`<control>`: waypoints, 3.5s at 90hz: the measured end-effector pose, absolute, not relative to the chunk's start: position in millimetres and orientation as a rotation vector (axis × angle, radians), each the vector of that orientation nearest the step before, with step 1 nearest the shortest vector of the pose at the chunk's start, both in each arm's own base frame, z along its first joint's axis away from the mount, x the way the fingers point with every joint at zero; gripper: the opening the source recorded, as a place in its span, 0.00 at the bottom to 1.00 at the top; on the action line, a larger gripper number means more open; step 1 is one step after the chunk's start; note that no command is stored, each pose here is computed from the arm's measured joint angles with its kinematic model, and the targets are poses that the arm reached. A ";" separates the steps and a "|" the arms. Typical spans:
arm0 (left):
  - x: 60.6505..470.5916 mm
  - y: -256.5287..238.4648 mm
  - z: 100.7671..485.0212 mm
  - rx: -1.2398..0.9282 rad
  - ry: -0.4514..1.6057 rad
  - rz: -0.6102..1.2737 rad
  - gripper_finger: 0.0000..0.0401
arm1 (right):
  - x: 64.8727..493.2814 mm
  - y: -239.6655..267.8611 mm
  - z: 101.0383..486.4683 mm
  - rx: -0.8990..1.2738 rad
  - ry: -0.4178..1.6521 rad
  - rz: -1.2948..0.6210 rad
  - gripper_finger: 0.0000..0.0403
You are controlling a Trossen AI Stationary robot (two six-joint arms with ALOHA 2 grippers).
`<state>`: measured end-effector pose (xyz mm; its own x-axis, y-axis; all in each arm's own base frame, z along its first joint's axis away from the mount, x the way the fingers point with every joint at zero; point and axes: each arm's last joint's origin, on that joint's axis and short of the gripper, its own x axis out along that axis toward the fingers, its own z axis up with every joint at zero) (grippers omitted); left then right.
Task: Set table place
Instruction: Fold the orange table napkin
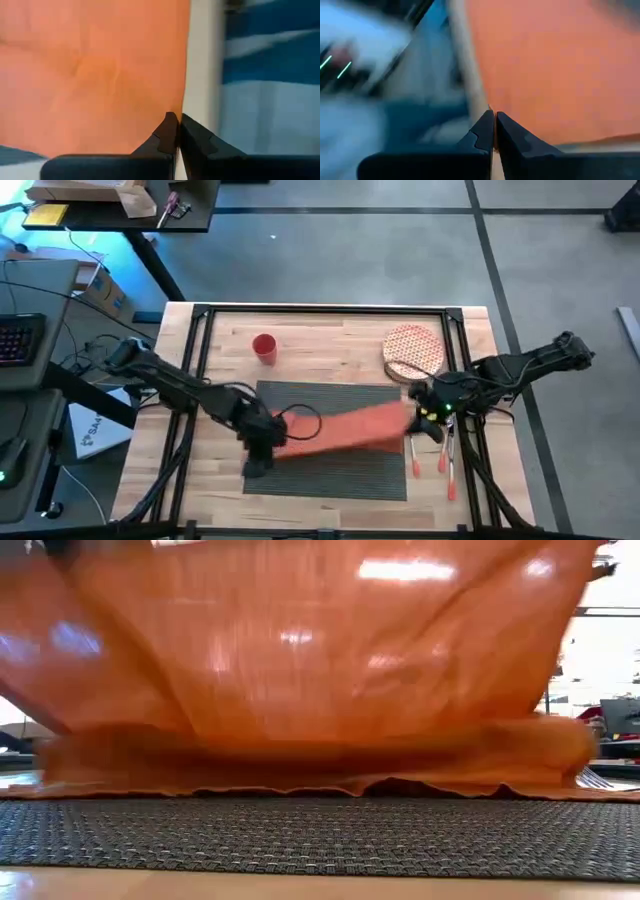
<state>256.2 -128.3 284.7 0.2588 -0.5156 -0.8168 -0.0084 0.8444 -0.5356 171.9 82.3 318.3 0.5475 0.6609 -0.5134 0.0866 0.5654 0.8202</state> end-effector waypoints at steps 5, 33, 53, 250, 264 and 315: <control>248.3 -126.3 300.9 -0.573 1.228 -0.397 0.00 | 171.9 90.2 327.3 0.949 0.915 0.542 0.00; 220.0 -44.9 348.8 -0.484 0.758 0.268 0.00 | 150.6 37.3 318.1 0.898 0.720 -0.191 0.00; 247.9 26.7 332.4 -0.288 0.730 0.639 0.00 | 136.1 -15.1 295.6 0.750 0.754 -0.743 0.00; 381.3 -41.1 250.7 -0.109 1.028 -0.728 0.03 | 199.6 9.3 334.3 0.857 0.499 0.164 0.00; 349.9 -40.6 300.5 -0.193 1.010 -0.690 0.00 | 194.8 25.6 365.7 0.929 0.477 0.305 0.00; 299.1 12.4 430.1 -0.390 0.588 -0.525 0.00 | 216.7 30.5 418.0 0.834 0.491 0.115 0.00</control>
